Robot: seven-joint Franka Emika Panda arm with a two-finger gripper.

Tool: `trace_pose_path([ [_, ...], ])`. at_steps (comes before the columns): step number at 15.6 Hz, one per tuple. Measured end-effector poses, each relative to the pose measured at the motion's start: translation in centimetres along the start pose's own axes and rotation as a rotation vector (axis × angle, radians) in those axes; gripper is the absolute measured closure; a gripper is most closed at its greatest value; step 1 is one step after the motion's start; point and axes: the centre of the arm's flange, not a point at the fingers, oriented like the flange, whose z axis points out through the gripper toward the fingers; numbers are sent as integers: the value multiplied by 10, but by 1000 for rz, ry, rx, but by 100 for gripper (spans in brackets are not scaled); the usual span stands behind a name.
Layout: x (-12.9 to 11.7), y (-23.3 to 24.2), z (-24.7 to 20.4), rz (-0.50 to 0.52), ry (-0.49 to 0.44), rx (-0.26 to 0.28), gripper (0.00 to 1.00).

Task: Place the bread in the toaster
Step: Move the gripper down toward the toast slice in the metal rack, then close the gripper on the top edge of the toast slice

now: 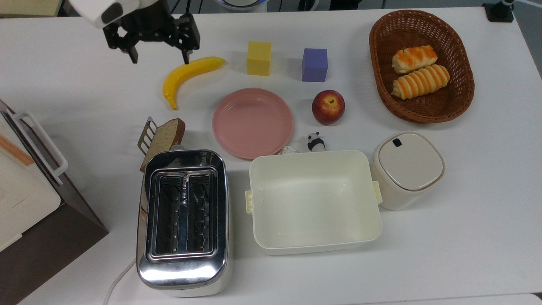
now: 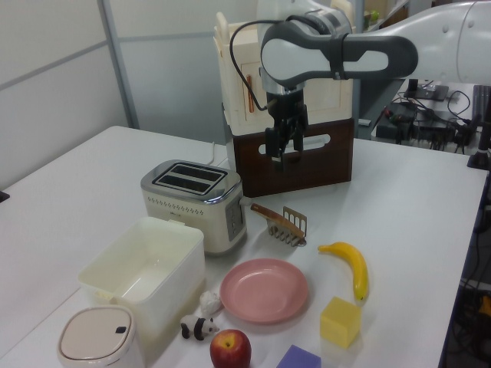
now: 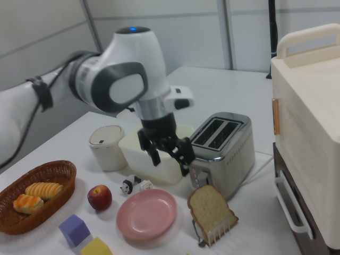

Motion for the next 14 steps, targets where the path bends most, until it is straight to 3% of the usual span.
trace_pose_path([
  [4,14,19,29,-41,18,-8,0],
  [14,50,7,121,-70,9,-14,0],
])
